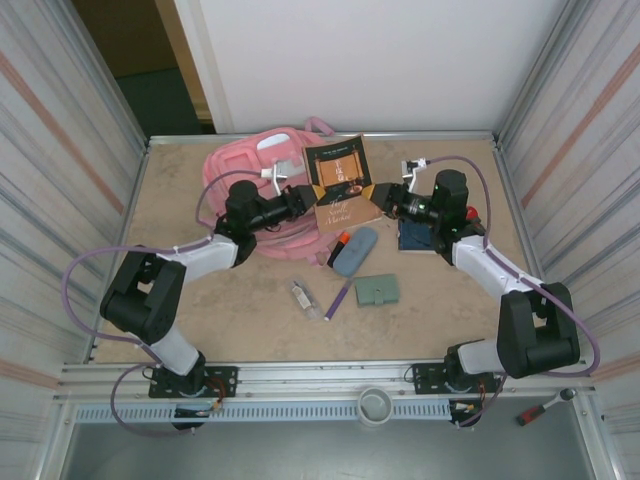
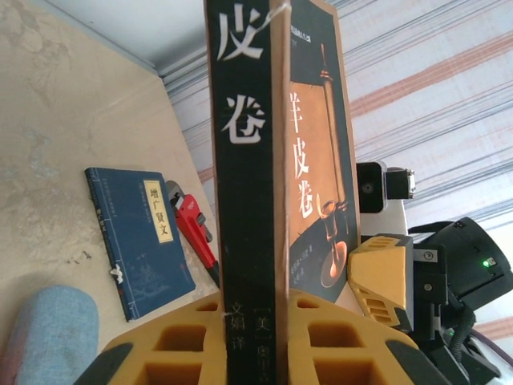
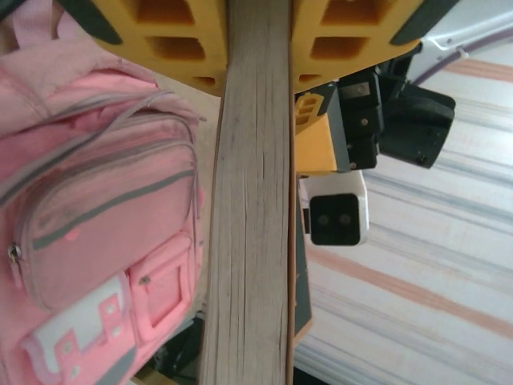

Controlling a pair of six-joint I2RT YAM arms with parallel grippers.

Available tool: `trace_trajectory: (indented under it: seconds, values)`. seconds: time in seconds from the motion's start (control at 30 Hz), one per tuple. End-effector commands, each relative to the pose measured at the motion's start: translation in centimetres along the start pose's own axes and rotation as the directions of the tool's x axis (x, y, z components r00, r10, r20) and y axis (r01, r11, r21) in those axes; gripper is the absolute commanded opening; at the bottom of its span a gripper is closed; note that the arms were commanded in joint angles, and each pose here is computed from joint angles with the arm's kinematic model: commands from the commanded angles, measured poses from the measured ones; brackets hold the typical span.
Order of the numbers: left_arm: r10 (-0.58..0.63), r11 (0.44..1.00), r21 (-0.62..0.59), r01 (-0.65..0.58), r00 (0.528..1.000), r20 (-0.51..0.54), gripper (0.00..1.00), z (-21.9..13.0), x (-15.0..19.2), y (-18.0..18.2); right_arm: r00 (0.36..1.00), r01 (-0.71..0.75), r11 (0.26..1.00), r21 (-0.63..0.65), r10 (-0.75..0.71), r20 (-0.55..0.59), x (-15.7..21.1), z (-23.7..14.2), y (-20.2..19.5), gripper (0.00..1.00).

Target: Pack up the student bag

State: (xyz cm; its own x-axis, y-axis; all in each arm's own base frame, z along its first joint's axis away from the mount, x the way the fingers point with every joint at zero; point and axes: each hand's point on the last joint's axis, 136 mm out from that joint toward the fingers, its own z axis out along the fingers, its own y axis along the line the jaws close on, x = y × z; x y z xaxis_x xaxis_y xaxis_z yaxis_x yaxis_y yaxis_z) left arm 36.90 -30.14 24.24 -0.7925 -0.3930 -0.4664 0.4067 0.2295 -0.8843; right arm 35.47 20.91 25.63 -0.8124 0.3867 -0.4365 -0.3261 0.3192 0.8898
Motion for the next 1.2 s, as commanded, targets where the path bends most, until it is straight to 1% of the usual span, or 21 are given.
trace_trajectory:
  seconds: [0.0,0.03,0.07,0.1,0.13,0.17,0.23,0.27,0.3,0.37,0.43,0.5,0.53,0.57,0.67,0.83,0.93,1.0,1.07,1.13,1.17]
  values:
    - [0.105,0.994,0.01,-0.105,0.994,-0.016,0.15,-0.7,0.5,-1.4,0.996,0.064,0.998,-0.012,-0.064,0.055,-2.2,-1.3,1.2,0.07]
    - [0.12,0.992,-0.032,-0.121,0.992,-0.039,0.31,-0.8,0.9,-0.5,0.996,0.054,0.999,0.001,-0.054,0.065,-2.6,-1.9,0.7,0.03]
    - [0.145,0.984,-0.095,-0.151,0.987,-0.07,0.41,-1.2,1.6,0.9,0.996,0.041,0.999,0.021,-0.042,0.073,-2.9,-2.5,0.2,0.0]
    - [0.187,0.967,-0.158,-0.2,0.978,-0.095,0.48,-1.7,2.0,2.0,0.996,0.03,0.999,0.036,-0.033,0.083,-3.2,-3.1,-0.3,0.0]
    - [0.255,0.928,-0.246,-0.281,0.958,-0.132,0.54,-2.5,2.3,3.5,0.995,0.016,0.998,0.055,-0.021,0.1,-3.6,-3.9,-0.8,0.0]
    - [0.326,0.869,-0.331,-0.369,0.928,-0.179,0.58,-3.5,2.5,5.0,0.993,-0.002,0.997,0.075,-0.007,0.121,-4.1,-4.7,-1.3,0.0]
    - [0.44,0.743,-0.424,-0.517,0.856,-0.272,0.62,-5.1,2.4,7.1,0.986,-0.027,0.995,0.101,0.01,0.166,-4.8,-6.2,-2.0,0.0]
    - [0.474,0.685,-0.45,-0.573,0.82,-0.321,0.63,-5.7,2.2,8.0,0.982,-0.045,0.992,0.117,0.023,0.188,-5.2,-6.8,-2.3,0.0]
    - [0.498,0.65,-0.443,-0.617,0.786,-0.366,0.63,-5.8,2.2,8.5,0.979,-0.056,0.99,0.128,0.03,0.2,-5.3,-7.2,-2.5,0.0]
    - [0.514,0.605,-0.383,-0.698,0.71,-0.481,0.63,-5.2,3.3,9.6,0.977,-0.064,0.987,0.15,0.031,0.212,-5.4,-7.6,-2.7,0.0]
    - [0.496,0.57,-0.347,-0.745,0.648,-0.577,0.63,-4.7,4.4,11.0,0.977,-0.067,0.982,0.174,0.029,0.212,-5.2,-7.8,-3.1,0.0]
    - [0.497,0.529,-0.307,-0.791,0.582,-0.644,0.63,-4.1,5.0,11.6,0.977,-0.074,0.979,0.19,0.032,0.211,-5.1,-8.0,-3.5,0.0]
    - [0.504,0.519,-0.285,-0.806,0.558,-0.66,0.63,-3.8,5.2,11.8,0.977,-0.077,0.978,0.194,0.035,0.21,-5.0,-8.1,-3.7,0.0]
    - [0.509,0.516,-0.272,-0.812,0.546,-0.665,0.61,-3.5,5.2,11.8,0.976,-0.081,0.977,0.199,0.038,0.213,-4.9,-8.2,-3.9,0.0]
    - [0.5,0.519,-0.263,-0.814,0.538,-0.679,0.52,-2.8,5.0,12.1,0.976,-0.089,0.974,0.207,0.044,0.212,-4.6,-8.3,-4.3,0.0]
    - [0.46,0.53,-0.269,-0.804,0.539,-0.706,0.35,-2.4,4.9,13.2,0.977,-0.096,0.973,0.21,0.051,0.208,-4.3,-8.4,-4.6,0.0]
    - [0.452,0.527,-0.282,-0.802,0.545,-0.706,0.31,-2.3,4.5,13.7,0.978,-0.094,0.973,0.213,0.05,0.204,-4.1,-8.5,-4.5,0.0]
    - [0.453,0.537,-0.282,-0.795,0.553,-0.699,0.28,-2.2,4.3,13.7,0.979,-0.096,0.972,0.214,0.053,0.198,-3.9,-8.4,-4.5,0.0]
    - [0.451,0.546,-0.28,-0.789,0.559,-0.696,0.22,-2.1,4.1,13.7,0.979,-0.101,0.971,0.218,0.058,0.194,-3.7,-8.5,-4.6,0.0]
    - [0.457,0.557,-0.281,-0.781,0.571,-0.681,0.15,-2.0,3.8,13.3,0.981,-0.103,0.969,0.223,0.062,0.183,-3.4,-8.4,-4.8,0.0]
    - [0.464,0.571,-0.283,-0.77,0.587,-0.663,0.07,-1.8,3.5,12.8,0.983,-0.105,0.968,0.227,0.067,0.171,-3.0,-8.3,-4.9,0.0]
